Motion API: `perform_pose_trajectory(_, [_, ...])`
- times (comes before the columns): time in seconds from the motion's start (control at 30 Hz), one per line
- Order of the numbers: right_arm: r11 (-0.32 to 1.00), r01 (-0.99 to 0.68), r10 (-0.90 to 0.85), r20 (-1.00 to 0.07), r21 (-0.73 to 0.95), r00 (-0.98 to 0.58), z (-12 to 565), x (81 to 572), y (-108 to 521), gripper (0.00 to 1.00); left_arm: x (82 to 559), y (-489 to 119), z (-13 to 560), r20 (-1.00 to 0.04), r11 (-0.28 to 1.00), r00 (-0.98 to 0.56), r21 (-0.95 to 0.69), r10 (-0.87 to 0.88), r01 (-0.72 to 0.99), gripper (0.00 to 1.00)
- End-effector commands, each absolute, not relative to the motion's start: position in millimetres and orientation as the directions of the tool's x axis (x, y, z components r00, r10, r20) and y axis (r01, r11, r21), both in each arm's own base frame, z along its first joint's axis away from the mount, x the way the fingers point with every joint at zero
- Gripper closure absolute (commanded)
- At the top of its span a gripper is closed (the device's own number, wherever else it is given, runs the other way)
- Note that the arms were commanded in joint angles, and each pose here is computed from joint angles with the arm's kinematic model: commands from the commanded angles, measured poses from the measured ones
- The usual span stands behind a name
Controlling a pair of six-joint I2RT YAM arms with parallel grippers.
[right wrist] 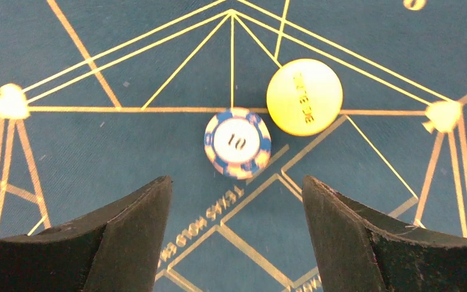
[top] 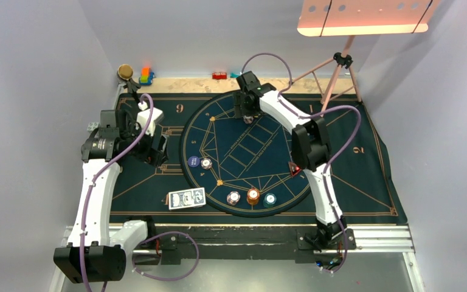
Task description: Distribute texas hold em gaming equipment
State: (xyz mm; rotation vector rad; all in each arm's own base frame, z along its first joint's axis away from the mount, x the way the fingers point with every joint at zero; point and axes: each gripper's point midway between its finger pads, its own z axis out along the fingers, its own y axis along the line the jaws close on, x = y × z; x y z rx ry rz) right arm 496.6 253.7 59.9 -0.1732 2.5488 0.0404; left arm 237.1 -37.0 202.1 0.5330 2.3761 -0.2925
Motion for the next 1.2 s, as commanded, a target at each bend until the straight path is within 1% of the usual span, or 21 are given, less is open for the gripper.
perform_pose_trajectory(0.0, [0.988, -0.146, -0.060, -0.721, 0.057, -0.690, 176, 488, 261, 0.19, 239, -36, 213, -0.695, 0.895, -0.657, -0.044, 0.292, 0.444, 0.00])
perform_pose_trajectory(0.07, [0.984, -0.163, -0.063, -0.721, 0.070, -0.690, 189, 470, 263, 0.19, 238, -35, 212, -0.692, 0.895, -0.658, -0.040, 0.296, 0.445, 0.00])
perform_pose_trajectory(0.13, [0.973, -0.214, -0.093, -0.717, 0.081, -0.691, 195, 440, 275, 0.19, 237, -35, 212, -0.690, 0.895, -0.660, -0.039, 0.298, 0.445, 0.00])
perform_pose_trajectory(0.23, [0.938, -0.338, -0.178, -0.725, 0.081, -0.666, 194, 379, 305, 0.12, 235, -35, 213, -0.693, 0.894, -0.656, -0.037, 0.298, 0.446, 0.00])
perform_pose_trajectory(0.3, [0.900, -0.428, -0.243, -0.718, 0.084, -0.653, 185, 333, 325, 0.08, 235, -34, 213, -0.695, 0.898, -0.656, -0.032, 0.296, 0.439, 0.00])
perform_pose_trajectory(0.33, [0.885, -0.460, -0.283, -0.698, 0.075, -0.658, 171, 310, 329, 0.07, 235, -34, 213, -0.694, 0.898, -0.656, -0.031, 0.296, 0.438, 0.00])
perform_pose_trajectory(0.37, [0.863, -0.498, -0.302, -0.701, 0.086, -0.646, 172, 292, 338, 0.07, 234, -34, 212, -0.692, 0.899, -0.659, -0.033, 0.295, 0.437, 0.00])
perform_pose_trajectory(0.43, [0.825, -0.556, -0.356, -0.674, 0.099, -0.647, 156, 256, 343, 0.06, 233, -34, 212, -0.691, 0.898, -0.660, -0.035, 0.296, 0.439, 0.00])
perform_pose_trajectory(0.53, [0.771, -0.627, -0.433, -0.630, 0.111, -0.645, 135, 213, 349, 0.05, 232, -34, 213, -0.691, 0.898, -0.657, -0.029, 0.300, 0.440, 0.00])
perform_pose_trajectory(0.63, [0.733, -0.673, -0.500, -0.588, 0.103, -0.635, 118, 181, 349, 0.04, 231, -33, 215, -0.694, 0.899, -0.654, -0.020, 0.303, 0.438, 0.00])
perform_pose_trajectory(0.73, [0.720, -0.689, -0.539, -0.556, 0.085, -0.632, 104, 163, 345, 0.03, 230, -32, 217, -0.695, 0.900, -0.653, -0.018, 0.302, 0.436, 0.00])
perform_pose_trajectory(0.87, [0.721, -0.689, -0.561, -0.519, 0.076, -0.645, 83, 153, 340, 0.04, 228, -33, 217, -0.694, 0.900, -0.654, -0.022, 0.300, 0.435, 0.00])
perform_pose_trajectory(1.0, [0.718, -0.693, -0.583, -0.485, 0.068, -0.652, 64, 148, 339, 0.12, 228, -32, 216, -0.692, 0.900, -0.656, -0.021, 0.301, 0.435, 0.00])
perform_pose_trajectory(1.17, [0.722, -0.690, -0.593, -0.471, 0.047, -0.653, 53, 149, 336, 0.17, 228, -31, 216, -0.691, 0.901, -0.655, -0.013, 0.306, 0.434, 0.00])
